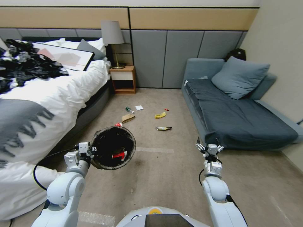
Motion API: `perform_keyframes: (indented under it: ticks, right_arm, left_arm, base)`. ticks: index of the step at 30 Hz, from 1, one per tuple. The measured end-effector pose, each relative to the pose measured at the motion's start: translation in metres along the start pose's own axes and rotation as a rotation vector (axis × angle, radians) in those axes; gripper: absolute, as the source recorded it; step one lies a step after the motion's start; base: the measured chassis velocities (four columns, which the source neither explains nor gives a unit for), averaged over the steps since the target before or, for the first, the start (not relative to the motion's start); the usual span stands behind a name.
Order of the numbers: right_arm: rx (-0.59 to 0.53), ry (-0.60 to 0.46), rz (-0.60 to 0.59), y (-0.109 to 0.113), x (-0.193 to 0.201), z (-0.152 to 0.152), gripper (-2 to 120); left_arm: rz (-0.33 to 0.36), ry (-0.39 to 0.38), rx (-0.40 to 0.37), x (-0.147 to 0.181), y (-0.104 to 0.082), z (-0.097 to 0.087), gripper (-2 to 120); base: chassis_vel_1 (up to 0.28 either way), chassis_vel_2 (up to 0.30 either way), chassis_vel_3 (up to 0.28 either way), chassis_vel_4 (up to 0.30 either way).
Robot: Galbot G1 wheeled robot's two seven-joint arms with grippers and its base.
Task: Pick up the trash bin, then pick up the garbage from the floor and place it into the trash bin.
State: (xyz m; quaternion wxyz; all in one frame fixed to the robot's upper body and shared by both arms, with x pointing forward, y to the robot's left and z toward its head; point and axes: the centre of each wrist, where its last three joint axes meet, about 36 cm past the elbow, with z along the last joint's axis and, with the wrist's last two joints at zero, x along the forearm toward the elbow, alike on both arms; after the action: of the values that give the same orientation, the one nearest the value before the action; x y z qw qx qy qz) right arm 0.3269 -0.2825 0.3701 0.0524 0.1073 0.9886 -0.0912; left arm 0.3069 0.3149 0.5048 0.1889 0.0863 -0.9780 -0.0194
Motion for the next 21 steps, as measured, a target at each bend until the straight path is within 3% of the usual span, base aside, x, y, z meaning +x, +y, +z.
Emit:
perform_keyframes:
  ticks: [12,21]
  right_arm:
    - [-0.009,0.003,-0.015,0.0034,0.0027,0.0026,100]
    - [-0.007,0.011,-0.026,0.0061,0.0008,0.0045,100]
  left_arm:
    - [0.006,0.001,-0.013,0.0036,-0.0017,0.001,0]
    - [0.003,-0.002,-0.024,0.0036,-0.0012,0.0,0]
  base:
    - [-0.039,0.045,0.037,-0.043]
    - [-0.2,0.206,0.219,-0.209]
